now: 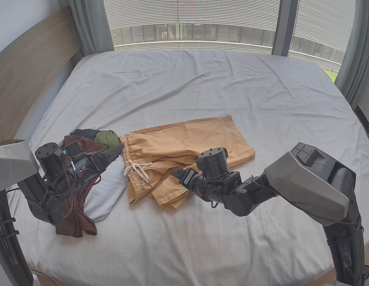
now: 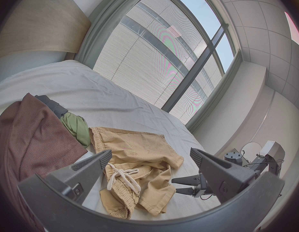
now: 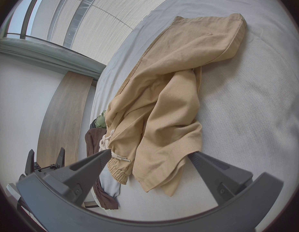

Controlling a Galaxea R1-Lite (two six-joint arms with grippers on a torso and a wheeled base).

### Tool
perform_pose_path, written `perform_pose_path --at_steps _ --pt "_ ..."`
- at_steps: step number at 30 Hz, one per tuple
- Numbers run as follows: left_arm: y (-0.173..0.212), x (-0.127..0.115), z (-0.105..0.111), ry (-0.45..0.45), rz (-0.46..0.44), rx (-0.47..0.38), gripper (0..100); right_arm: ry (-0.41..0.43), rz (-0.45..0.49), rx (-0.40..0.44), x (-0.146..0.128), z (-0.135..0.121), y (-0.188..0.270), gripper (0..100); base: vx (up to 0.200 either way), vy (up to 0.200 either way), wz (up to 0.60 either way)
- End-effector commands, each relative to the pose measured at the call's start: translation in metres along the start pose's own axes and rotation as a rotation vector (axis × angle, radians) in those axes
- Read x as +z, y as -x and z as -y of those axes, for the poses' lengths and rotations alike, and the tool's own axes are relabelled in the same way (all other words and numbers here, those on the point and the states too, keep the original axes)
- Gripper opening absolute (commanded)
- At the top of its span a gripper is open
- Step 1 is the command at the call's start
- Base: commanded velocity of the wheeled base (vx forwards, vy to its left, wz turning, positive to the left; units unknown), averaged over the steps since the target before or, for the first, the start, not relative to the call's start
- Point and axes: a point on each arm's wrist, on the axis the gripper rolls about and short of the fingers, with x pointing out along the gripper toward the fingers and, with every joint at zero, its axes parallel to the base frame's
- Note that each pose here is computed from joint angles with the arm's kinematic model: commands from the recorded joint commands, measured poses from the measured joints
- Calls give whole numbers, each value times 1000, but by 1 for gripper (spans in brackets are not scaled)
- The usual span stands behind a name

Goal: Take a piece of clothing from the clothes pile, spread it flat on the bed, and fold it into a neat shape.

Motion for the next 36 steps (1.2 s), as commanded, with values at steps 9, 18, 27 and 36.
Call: perform_pose_path --at_steps 9,18,27,36 --pt "0 2 -1 -3 6 1 100 -7 -9 -19 -4 9 -9 0 0 0 0" --pt "0 2 0 -4 7 1 100 -16 -3 -30 1 10 2 0 0 0 0" --pt "0 3 1 -5 11 -1 100 -32 78 30 44 -16 59 0 0 0 0" --pt "2 7 4 -8 21 -7 100 -31 120 68 62 -29 83 0 0 0 0"
